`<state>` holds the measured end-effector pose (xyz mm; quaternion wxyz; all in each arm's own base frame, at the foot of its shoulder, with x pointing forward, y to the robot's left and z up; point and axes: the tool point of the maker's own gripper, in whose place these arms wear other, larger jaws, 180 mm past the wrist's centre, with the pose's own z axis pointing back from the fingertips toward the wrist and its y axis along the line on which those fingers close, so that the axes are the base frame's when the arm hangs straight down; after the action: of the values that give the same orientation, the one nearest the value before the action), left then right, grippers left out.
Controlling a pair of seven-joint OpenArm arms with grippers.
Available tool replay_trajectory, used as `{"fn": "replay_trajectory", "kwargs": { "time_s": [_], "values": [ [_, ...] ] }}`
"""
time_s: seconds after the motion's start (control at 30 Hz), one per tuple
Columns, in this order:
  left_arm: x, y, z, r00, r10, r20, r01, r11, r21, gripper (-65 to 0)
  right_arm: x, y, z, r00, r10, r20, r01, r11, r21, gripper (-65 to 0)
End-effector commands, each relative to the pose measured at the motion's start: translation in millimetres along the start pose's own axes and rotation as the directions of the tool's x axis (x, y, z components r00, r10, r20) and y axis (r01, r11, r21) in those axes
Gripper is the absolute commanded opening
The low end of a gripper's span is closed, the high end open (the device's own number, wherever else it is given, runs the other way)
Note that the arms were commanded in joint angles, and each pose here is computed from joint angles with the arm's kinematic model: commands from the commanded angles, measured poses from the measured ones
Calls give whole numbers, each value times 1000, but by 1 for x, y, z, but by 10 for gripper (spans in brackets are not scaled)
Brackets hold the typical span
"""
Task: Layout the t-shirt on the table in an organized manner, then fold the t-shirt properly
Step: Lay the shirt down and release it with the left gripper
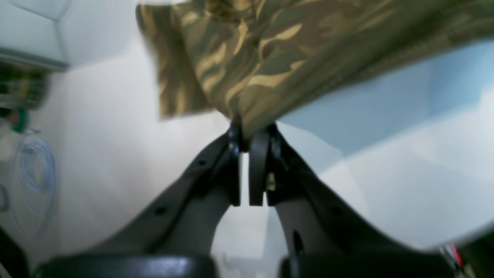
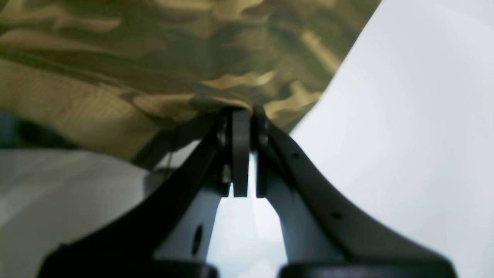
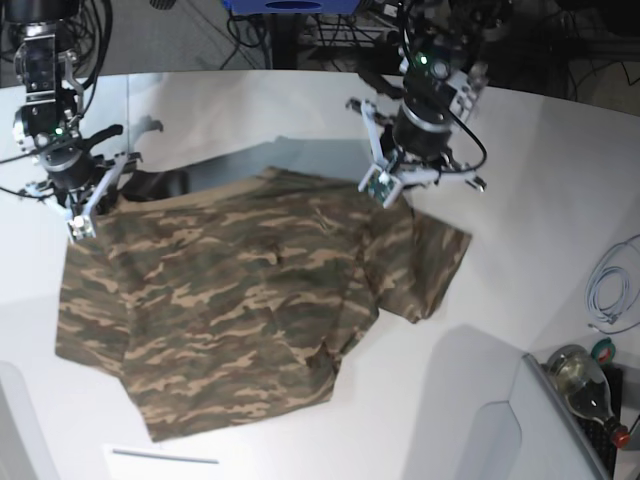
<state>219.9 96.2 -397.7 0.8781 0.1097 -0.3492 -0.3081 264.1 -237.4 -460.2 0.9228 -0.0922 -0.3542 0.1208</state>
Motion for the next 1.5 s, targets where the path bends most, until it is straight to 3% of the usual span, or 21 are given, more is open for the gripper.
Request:
{"fn": "replay_trajectory", "kwargs": {
  "time_s": [0.0,0.1,0.23,0.27,0.33,0.4,0.47,0.53,0.6,0.77,0.9,0.97,1.03,1.1,1.27,1.37,1.47],
  "values": [
    [5,1,5,1000,-8,22,7,1000,16,-650,13,-28,3,999,5,39,-1,996,-91,-648],
    [0,-18,9,1000,-26,14,26,999,-33,-650,9,-60,4,1000,22,5,-20,981,-193,-648],
    [4,-41,14,998,-49,29,51,995,-88,-650,-3,-88,-12,996,-77,-44,64,968,-242,-636],
    [5,-47,15,998,-56,28,59,993,-102,-650,-11,-94,-16,991,-108,-82,84,964,-252,-606],
    [4,-56,17,998,-68,9,69,990,-125,-650,-18,-102,-20,974,-163,-156,117,957,-265,-483],
    [1,-66,20,996,-86,-7,84,985,-153,-469,-18,-109,-17,967,-187,-174,134,952,-277,-348],
    [0,-68,22,996,-92,-11,89,983,-162,-267,-3,-119,-8,976,-182,-122,142,949,-281,-252],
    [-1,-68,24,996,-89,-11,87,983,-162,-84,7,-117,3,982,-173,-80,146,952,-269,-194],
    [-2,-61,26,994,-106,-3,104,983,-152,0,24,-110,16,987,-162,-19,152,954,-257,-191],
    [5,-35,21,995,-98,13,99,991,-90,-66,60,-73,46,984,-143,103,163,963,-213,-191],
    [54,18,2,994,-46,100,42,998,45,-135,51,-66,47,987,-155,39,160,960,-229,-189],
    [88,43,-8,987,1,161,-17,995,96,-237,57,-35,40,990,-132,40,136,982,-133,-191],
    [127,57,-23,973,65,220,-84,993,80,-438,60,8,34,997,-69,32,69,998,-13,-198],
    [154,63,-44,968,106,228,-119,992,44,-650,64,43,28,999,-25,29,23,997,71,-261],
    [190,62,-115,975,172,144,-170,985,-26,-650,44,103,8,998,27,-48,-16,974,228,-645],
    [201,58,-143,966,167,195,-164,986,-35,-650,28,113,3,995,20,-97,5,968,252,-629],
    [195,45,-172,977,140,163,-134,990,-45,-650,-2,106,5,982,10,-186,36,971,238,-645]
  ]
}}
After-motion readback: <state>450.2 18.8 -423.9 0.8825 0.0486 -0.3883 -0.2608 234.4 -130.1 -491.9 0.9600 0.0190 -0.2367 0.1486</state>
